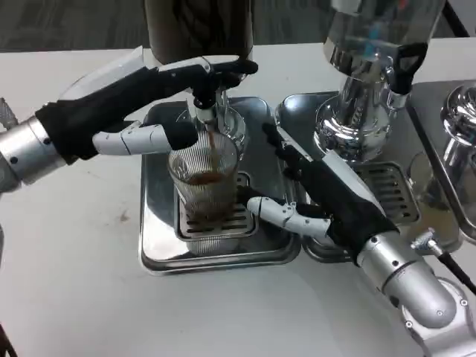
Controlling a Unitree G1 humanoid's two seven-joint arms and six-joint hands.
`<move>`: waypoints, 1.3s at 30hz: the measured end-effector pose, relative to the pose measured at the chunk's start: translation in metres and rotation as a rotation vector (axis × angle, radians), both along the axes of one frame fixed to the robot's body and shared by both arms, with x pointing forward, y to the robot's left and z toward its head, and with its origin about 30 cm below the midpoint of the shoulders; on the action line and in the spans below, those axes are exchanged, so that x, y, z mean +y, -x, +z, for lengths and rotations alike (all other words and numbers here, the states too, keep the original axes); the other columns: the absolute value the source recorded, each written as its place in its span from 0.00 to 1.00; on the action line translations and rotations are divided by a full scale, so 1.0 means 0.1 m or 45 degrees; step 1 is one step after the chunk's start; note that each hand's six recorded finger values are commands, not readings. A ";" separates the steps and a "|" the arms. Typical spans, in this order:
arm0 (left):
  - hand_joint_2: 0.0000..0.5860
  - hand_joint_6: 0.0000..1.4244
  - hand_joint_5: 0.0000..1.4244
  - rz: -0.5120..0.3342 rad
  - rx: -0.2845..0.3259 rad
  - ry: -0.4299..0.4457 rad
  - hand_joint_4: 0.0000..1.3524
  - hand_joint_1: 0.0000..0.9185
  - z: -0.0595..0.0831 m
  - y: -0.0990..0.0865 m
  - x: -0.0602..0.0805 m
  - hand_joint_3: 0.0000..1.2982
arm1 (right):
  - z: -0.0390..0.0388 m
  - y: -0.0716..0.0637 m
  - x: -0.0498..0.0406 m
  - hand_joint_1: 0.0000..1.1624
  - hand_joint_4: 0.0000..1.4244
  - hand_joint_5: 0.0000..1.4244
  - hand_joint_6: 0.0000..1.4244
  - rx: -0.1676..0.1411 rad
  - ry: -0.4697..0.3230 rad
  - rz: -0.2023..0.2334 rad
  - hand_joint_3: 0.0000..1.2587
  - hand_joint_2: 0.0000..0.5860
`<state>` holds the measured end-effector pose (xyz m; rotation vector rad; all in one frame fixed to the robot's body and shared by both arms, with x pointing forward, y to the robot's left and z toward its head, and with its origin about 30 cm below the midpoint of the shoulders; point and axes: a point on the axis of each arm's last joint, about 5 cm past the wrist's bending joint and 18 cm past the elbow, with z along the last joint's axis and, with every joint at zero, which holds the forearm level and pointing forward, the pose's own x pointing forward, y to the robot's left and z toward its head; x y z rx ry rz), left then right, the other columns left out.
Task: Grasp the cup under the faucet to collect the drink, then remove the cup.
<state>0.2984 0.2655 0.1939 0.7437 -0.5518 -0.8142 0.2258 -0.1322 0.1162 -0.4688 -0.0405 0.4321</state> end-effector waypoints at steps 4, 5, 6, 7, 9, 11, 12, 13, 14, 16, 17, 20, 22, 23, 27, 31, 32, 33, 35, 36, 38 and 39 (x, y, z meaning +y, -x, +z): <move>0.12 0.11 0.11 0.001 -0.002 -0.002 0.08 0.00 0.00 0.00 0.00 0.13 | 0.008 -0.04 0.013 0.48 0.00 0.00 0.04 0.003 -0.004 0.004 0.00 0.41; 0.12 0.11 0.11 0.001 -0.003 -0.002 0.08 0.00 0.01 0.00 0.00 0.13 | 0.011 -0.06 0.016 0.48 0.00 0.00 0.04 0.003 -0.005 0.005 0.00 0.41; 0.12 0.11 0.11 0.002 -0.003 -0.003 0.08 0.00 0.01 0.00 0.01 0.13 | 0.013 -0.07 0.023 0.47 0.00 0.00 0.05 0.005 -0.011 0.007 0.00 0.41; 0.12 0.11 0.11 0.004 -0.004 -0.002 0.08 0.00 0.01 0.00 0.01 0.13 | 0.017 -0.08 0.031 0.47 0.00 0.00 0.05 0.007 -0.021 0.009 0.00 0.42; 0.12 0.11 0.11 0.009 -0.006 0.001 0.08 0.00 0.01 0.01 0.01 0.13 | 0.020 -0.10 0.047 0.47 0.00 0.00 0.05 0.009 -0.033 0.013 0.00 0.42; 0.12 0.11 0.11 0.012 -0.006 0.000 0.08 0.00 0.01 0.01 0.02 0.13 | 0.014 -0.11 0.056 0.47 0.00 0.00 0.05 0.015 -0.039 0.013 0.00 0.42; 0.12 0.11 0.11 0.013 -0.007 0.000 0.08 0.00 0.01 0.01 0.02 0.13 | 0.007 -0.11 0.057 0.47 0.00 0.00 0.05 0.021 -0.039 0.013 0.00 0.42; 0.12 0.11 0.11 0.014 -0.007 -0.001 0.08 0.00 0.01 0.01 0.03 0.13 | 0.002 -0.12 0.057 0.47 0.00 0.00 0.05 0.025 -0.039 0.013 0.00 0.42; 0.12 0.11 0.11 0.017 -0.007 -0.001 0.08 0.00 0.01 0.01 0.03 0.13 | -0.001 -0.12 0.059 0.47 0.00 0.00 0.05 0.029 -0.042 0.013 0.00 0.42; 0.12 0.11 0.11 0.021 -0.006 0.001 0.08 0.00 0.01 0.01 0.04 0.13 | 0.009 -0.13 0.063 0.47 0.00 0.00 0.05 0.025 -0.046 0.015 0.00 0.42; 0.12 0.11 0.11 0.024 -0.004 0.006 0.08 0.00 0.01 0.02 0.04 0.13 | 0.017 -0.14 0.069 0.47 0.00 0.00 0.06 0.022 -0.050 0.017 0.00 0.42; 0.12 0.11 0.11 0.035 0.005 0.019 0.08 0.00 0.01 0.02 0.06 0.13 | 0.024 -0.17 0.089 0.47 0.00 0.00 0.06 0.021 -0.061 0.023 0.00 0.42; 0.12 0.11 0.11 0.046 0.014 0.032 0.08 0.00 0.00 0.02 0.07 0.13 | 0.020 -0.19 0.104 0.47 0.00 0.00 0.06 0.024 -0.067 0.028 0.00 0.42; 0.12 0.11 0.11 0.053 0.018 0.041 0.08 0.00 0.00 0.02 0.08 0.13 | 0.021 -0.19 0.111 0.47 0.00 0.00 0.06 0.025 -0.072 0.029 0.00 0.42; 0.13 0.11 0.11 0.083 0.038 0.079 0.08 0.00 -0.01 0.03 0.11 0.14 | 0.022 -0.22 0.131 0.47 0.00 0.00 0.06 0.022 -0.094 0.041 0.00 0.42; 0.13 0.11 0.11 0.111 0.063 0.114 0.09 0.00 -0.03 0.04 0.15 0.14 | 0.022 -0.25 0.146 0.47 0.00 0.00 0.07 0.020 -0.096 0.051 0.00 0.42; 0.14 0.11 0.11 0.129 0.066 0.142 0.09 0.00 -0.04 0.05 0.17 0.14 | 0.020 -0.27 0.153 0.47 0.00 0.00 0.07 0.021 -0.101 0.058 0.00 0.42; 0.14 0.11 0.11 0.139 0.066 0.156 0.09 0.00 -0.04 0.05 0.18 0.14 | 0.018 -0.27 0.155 0.46 0.00 0.00 0.07 0.025 -0.105 0.060 0.00 0.42; 0.14 0.11 0.11 0.174 0.068 0.204 0.09 0.00 -0.05 0.06 0.22 0.14 | 0.004 -0.28 0.161 0.44 0.00 0.00 0.07 0.036 -0.115 0.068 0.00 0.42; 0.14 0.11 0.11 0.201 0.066 0.246 0.09 0.00 -0.05 0.07 0.25 0.14 | -0.010 -0.29 0.161 0.43 0.00 0.00 0.07 0.043 -0.122 0.071 0.00 0.42; 0.14 0.11 0.11 0.214 0.067 0.271 0.09 0.00 -0.05 0.07 0.26 0.14 | -0.018 -0.30 0.163 0.43 0.00 0.00 0.07 0.052 -0.133 0.076 0.00 0.42; 0.13 0.11 0.11 0.228 0.073 0.289 0.09 0.00 -0.06 0.08 0.28 0.14 | -0.019 -0.30 0.169 0.43 0.00 0.00 0.07 0.051 -0.137 0.084 0.00 0.41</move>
